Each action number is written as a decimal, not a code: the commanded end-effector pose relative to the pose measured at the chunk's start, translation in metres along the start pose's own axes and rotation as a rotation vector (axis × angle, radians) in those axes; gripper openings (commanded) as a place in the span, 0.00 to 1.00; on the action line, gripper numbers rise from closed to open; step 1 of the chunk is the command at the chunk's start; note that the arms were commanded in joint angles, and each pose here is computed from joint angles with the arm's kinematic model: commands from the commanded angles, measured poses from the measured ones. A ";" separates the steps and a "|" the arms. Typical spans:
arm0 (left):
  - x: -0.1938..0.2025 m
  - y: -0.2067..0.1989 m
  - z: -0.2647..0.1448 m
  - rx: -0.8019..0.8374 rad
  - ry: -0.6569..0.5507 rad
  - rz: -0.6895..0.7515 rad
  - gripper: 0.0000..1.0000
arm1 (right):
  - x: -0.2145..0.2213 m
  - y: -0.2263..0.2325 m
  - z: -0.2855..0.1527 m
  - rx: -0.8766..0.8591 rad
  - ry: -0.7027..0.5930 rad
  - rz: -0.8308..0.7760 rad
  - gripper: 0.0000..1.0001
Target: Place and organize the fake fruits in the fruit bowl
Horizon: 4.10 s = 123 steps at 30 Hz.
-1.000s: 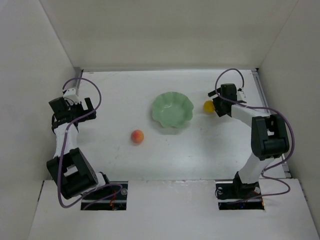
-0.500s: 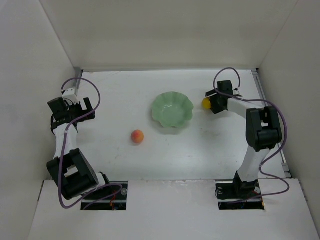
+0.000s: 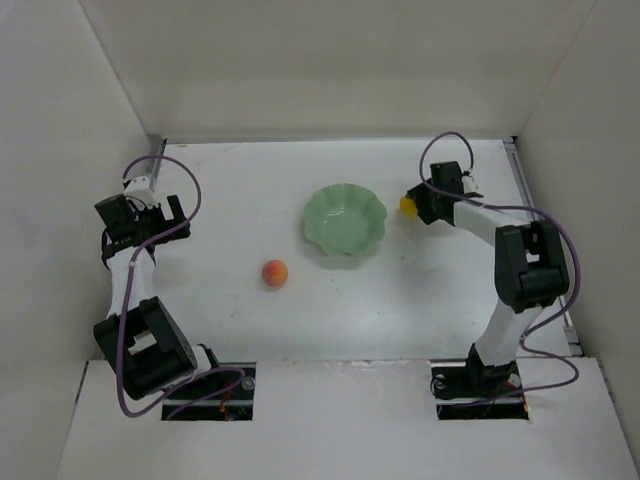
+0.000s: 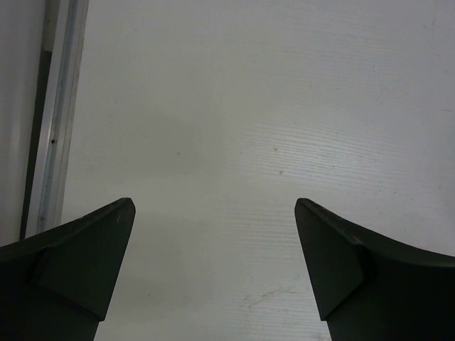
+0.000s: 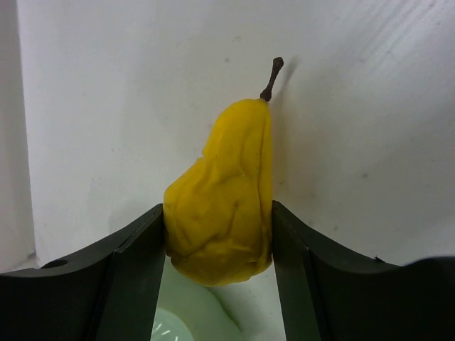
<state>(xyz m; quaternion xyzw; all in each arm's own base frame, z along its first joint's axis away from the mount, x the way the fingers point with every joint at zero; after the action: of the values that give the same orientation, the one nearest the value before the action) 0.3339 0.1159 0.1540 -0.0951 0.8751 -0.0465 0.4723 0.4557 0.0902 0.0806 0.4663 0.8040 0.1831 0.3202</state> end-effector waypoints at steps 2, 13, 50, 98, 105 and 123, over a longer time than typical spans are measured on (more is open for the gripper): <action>-0.010 -0.003 -0.001 0.016 -0.045 0.034 1.00 | -0.004 0.099 -0.076 -0.258 -0.198 -0.258 0.00; 0.006 -0.023 0.007 0.043 0.047 0.253 1.00 | 0.138 0.135 -0.105 -0.437 -0.052 -0.778 0.19; 0.180 -0.225 0.010 0.490 0.695 0.951 0.98 | 0.083 0.113 -0.180 -0.496 -0.197 -0.820 1.00; 0.033 -0.399 0.003 0.698 0.077 0.936 0.31 | -0.050 0.039 -0.201 -0.335 -0.446 -0.515 1.00; 0.034 -0.473 0.038 0.776 0.001 0.848 0.42 | -0.086 -0.002 -0.230 -0.277 -0.539 -0.454 1.00; -0.068 -0.351 0.016 0.403 -0.081 0.674 1.00 | -0.086 -0.006 -0.225 -0.271 -0.528 -0.494 1.00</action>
<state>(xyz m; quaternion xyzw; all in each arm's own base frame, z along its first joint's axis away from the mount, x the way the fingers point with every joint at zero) 0.4089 -0.2909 0.2245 0.3882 0.7860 -0.1189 0.4662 0.3224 0.0109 0.2591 0.2550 0.7604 0.0682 0.5933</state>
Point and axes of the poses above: each gripper's point midway between its finger pads, its own z axis out along the fingers, its own y axis along the line the jaws close on, x = y × z, the point moved 2 cm from there along -z, back along the fingers, and after that the axes turned 3 degrees about -z, right-handed, at the moved point
